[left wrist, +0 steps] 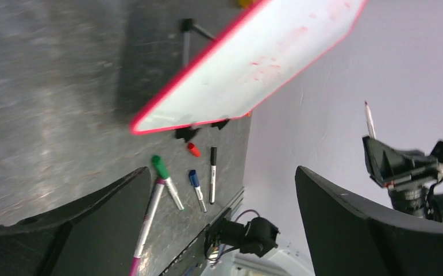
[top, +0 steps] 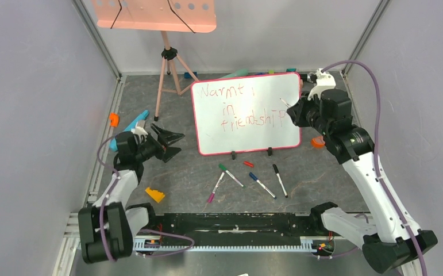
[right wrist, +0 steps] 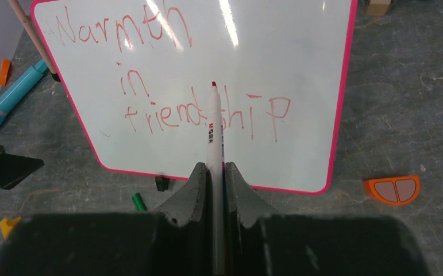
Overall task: Write a sentence on the whiteboard
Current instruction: Write a sentence on the whiteboard, then pick up the pen cap from the center of the board.
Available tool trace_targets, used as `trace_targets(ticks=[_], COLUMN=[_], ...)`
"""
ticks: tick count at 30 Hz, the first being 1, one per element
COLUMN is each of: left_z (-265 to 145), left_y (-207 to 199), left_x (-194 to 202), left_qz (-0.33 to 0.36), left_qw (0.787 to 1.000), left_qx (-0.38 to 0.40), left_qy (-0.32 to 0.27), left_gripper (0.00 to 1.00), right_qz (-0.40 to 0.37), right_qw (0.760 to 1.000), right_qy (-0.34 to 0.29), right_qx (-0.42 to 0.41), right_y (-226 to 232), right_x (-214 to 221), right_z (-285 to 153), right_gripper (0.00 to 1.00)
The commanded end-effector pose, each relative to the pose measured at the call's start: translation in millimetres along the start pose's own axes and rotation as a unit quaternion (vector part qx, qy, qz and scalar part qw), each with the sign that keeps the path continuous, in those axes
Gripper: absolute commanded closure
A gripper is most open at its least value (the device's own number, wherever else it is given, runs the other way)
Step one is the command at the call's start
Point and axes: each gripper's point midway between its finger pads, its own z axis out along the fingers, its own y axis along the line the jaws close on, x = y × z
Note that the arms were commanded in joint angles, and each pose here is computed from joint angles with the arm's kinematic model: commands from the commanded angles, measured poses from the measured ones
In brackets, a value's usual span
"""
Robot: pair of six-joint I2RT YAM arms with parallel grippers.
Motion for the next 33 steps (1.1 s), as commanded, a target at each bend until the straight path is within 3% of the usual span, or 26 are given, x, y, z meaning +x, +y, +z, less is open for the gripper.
trace_targets(ticks=[1, 4, 6, 8, 11, 13, 16, 21, 33], left_z=[-4.0, -8.1, -3.6, -0.5, -1.0, 2.2, 11.6, 24.8, 95.4], left_y=[-29.8, 0.2, -10.3, -15.9, -9.6, -11.2, -13.8, -19.8, -29.9], left_x=[9.0, -1.2, -6.2, -5.2, 11.2, 24.3, 42.5, 69.5, 153.6], left_qz=[0.059, -0.117, -0.151, -0.121, 0.011, 0.030, -0.018, -0.024, -0.040], left_qw=[0.998, 0.992, 0.988, 0.992, 0.986, 0.973, 0.965, 0.949, 0.915], left_qx=[-0.013, -0.051, 0.025, 0.018, -0.167, -0.228, -0.260, -0.314, -0.401], left_qy=[0.012, -0.017, -0.027, -0.023, 0.013, 0.030, 0.036, 0.005, -0.003], left_gripper=[0.00, 0.00, 0.00, 0.00, 0.00, 0.02, 0.09, 0.19, 0.21], right_qz=[0.020, 0.021, 0.024, 0.032, 0.038, 0.037, 0.035, 0.038, 0.044], right_qw=[1.000, 0.999, 0.999, 0.998, 0.997, 0.997, 0.996, 0.994, 0.990], right_qy=[-0.001, -0.014, -0.022, -0.032, -0.039, -0.033, -0.019, -0.025, -0.027], right_qx=[0.022, 0.033, 0.041, 0.047, 0.049, 0.062, 0.074, 0.101, 0.129], right_y=[-8.3, -11.9, -14.9, -17.5, -19.3, -24.3, -28.6, -37.3, -49.7], right_x=[5.6, 1.3, 0.1, -1.1, 1.0, 5.6, 11.1, 8.0, 18.7], right_z=[-12.6, -25.6, -34.6, -42.4, -49.5, -50.2, -49.7, -55.1, -67.2], right_gripper=[1.00, 1.00, 1.00, 1.00, 1.00, 1.00, 1.00, 1.00, 1.00])
